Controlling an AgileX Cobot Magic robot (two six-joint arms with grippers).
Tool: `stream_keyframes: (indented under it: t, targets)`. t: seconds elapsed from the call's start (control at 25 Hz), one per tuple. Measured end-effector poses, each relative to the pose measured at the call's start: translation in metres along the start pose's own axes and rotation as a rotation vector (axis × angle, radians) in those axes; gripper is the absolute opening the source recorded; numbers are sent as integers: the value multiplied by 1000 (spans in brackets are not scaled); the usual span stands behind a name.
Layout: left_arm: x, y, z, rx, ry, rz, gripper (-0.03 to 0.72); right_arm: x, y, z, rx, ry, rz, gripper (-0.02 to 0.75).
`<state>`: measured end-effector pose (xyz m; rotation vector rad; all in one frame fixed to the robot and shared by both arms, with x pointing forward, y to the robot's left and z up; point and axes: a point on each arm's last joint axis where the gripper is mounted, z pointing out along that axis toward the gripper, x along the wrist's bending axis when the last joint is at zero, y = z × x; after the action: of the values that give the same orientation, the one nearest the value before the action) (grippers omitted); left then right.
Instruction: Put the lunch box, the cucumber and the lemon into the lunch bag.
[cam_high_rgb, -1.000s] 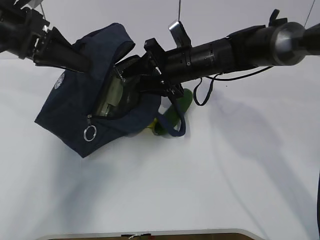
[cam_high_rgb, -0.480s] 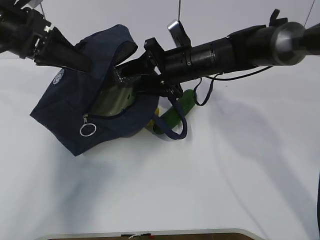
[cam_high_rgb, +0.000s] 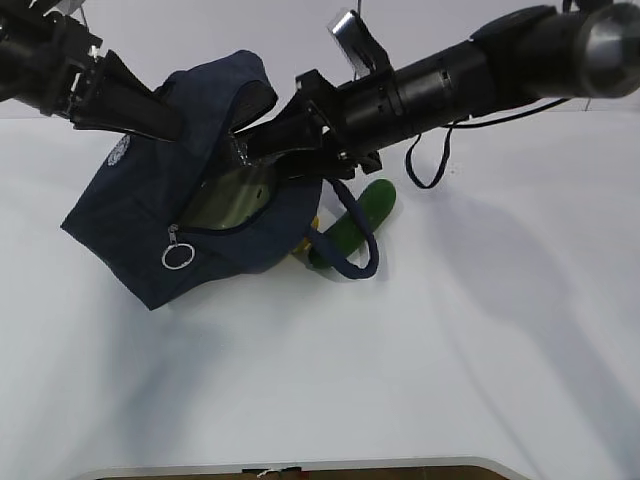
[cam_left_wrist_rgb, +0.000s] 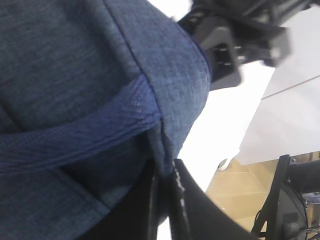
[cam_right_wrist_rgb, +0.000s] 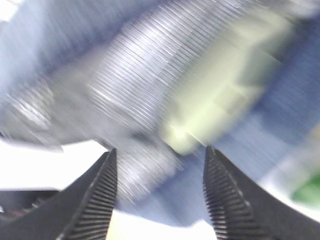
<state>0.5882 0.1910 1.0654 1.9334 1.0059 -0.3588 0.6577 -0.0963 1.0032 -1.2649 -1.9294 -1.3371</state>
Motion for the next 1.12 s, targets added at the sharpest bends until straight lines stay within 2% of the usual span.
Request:
stream_keyframes:
  t: [0.16,0.28,0.52,0.64,0.84,1.12]
  targets:
    - [0,0,0,0,0,-4,-9,18,2,-16,28,-78,-78,440]
    - [0,0,0,0,0,-43,-9,24,0,-25,69,-159,-114,440]
    - [3,1,-1,-18,19,-103,-9,17,-8,-40,175,-386,-116,440]
    - [7,1,-6,-25,32,-136,-9,14,-9,-44,189,-457,-74,440]
    - [24,-8,-20,17,128,-199,-9,7,-6,-47,132,-547,11,440]
    - [36,-15,-31,55,195,-212,-9,1,4,-46,-9,-586,77,448]
